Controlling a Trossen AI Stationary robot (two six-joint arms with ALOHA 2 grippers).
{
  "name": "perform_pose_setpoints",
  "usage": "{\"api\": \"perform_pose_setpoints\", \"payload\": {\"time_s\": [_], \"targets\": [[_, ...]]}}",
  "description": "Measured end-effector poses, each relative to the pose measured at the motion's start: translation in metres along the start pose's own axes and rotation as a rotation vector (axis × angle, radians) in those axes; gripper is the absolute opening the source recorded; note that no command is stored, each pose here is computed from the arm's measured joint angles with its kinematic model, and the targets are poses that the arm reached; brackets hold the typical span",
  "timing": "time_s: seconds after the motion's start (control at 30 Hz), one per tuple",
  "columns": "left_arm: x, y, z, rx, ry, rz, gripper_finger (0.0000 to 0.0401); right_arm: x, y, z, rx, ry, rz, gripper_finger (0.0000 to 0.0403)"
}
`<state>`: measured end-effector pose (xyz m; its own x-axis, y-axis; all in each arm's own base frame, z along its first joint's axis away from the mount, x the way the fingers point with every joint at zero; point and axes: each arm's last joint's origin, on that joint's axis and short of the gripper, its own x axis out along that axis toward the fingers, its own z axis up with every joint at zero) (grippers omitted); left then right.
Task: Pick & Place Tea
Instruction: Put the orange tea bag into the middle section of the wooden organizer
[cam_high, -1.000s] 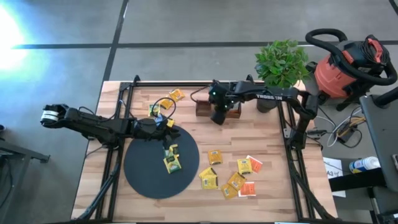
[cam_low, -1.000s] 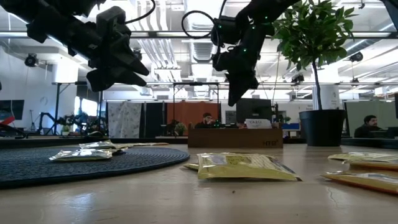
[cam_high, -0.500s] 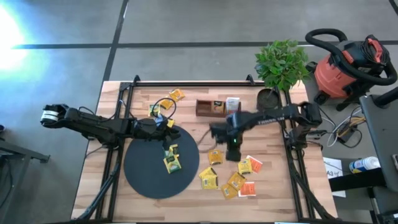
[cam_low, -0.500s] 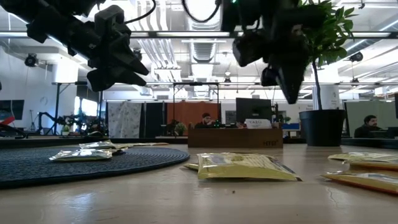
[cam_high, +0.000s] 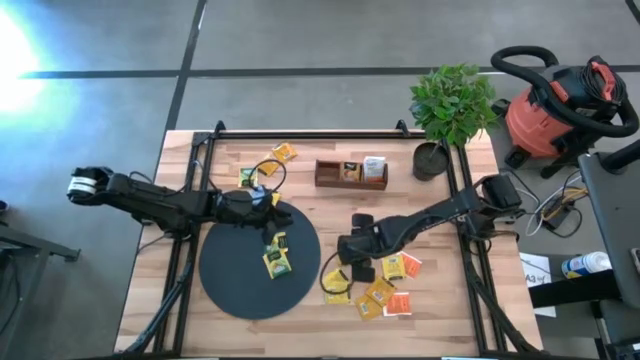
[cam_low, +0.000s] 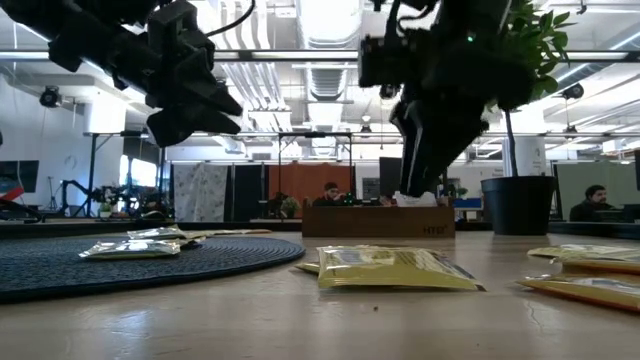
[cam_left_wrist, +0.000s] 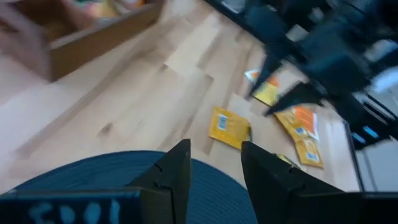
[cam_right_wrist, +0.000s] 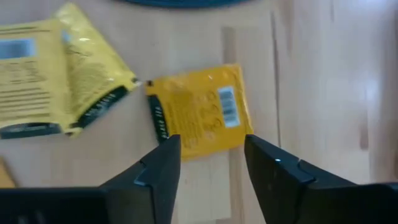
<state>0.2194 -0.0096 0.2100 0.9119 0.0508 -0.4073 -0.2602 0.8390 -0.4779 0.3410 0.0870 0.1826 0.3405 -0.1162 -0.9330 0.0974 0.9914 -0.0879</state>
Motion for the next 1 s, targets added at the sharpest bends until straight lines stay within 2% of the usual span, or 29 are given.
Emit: {"api": "perform_pose_setpoints", "payload": {"time_s": [0.17, 0.37, 0.53, 0.67, 0.77, 1.0], "targets": [[0.03, -0.004, -0.006, 0.091, 0.062, -0.057, 0.0135, 0.007, 0.0, -0.009, 0.218, 0.056, 0.032, 0.0181], [0.081, -0.013, -0.002, 0.275, 0.163, -0.023, 0.0135, 0.01, -0.003, -0.027, 0.487, 0.098, 0.034, 0.0171], [0.114, -0.024, 0.002, 0.456, 0.231, -0.024, 0.013, -0.005, -0.005, -0.043, 0.576, 0.031, 0.081, 0.0165], [0.135, -0.029, 0.002, 0.582, 0.263, -0.03, 0.0125, -0.012, -0.003, -0.048, 0.614, -0.093, 0.209, 0.0164], [0.149, -0.028, -0.001, 0.619, 0.285, -0.029, 0.0124, -0.006, -0.001, -0.053, 0.674, -0.122, 0.269, 0.0164], [0.168, -0.025, -0.014, 0.612, 0.363, -0.076, 0.0124, 0.019, 0.002, -0.061, 0.867, -0.12, 0.273, 0.0162]]}}
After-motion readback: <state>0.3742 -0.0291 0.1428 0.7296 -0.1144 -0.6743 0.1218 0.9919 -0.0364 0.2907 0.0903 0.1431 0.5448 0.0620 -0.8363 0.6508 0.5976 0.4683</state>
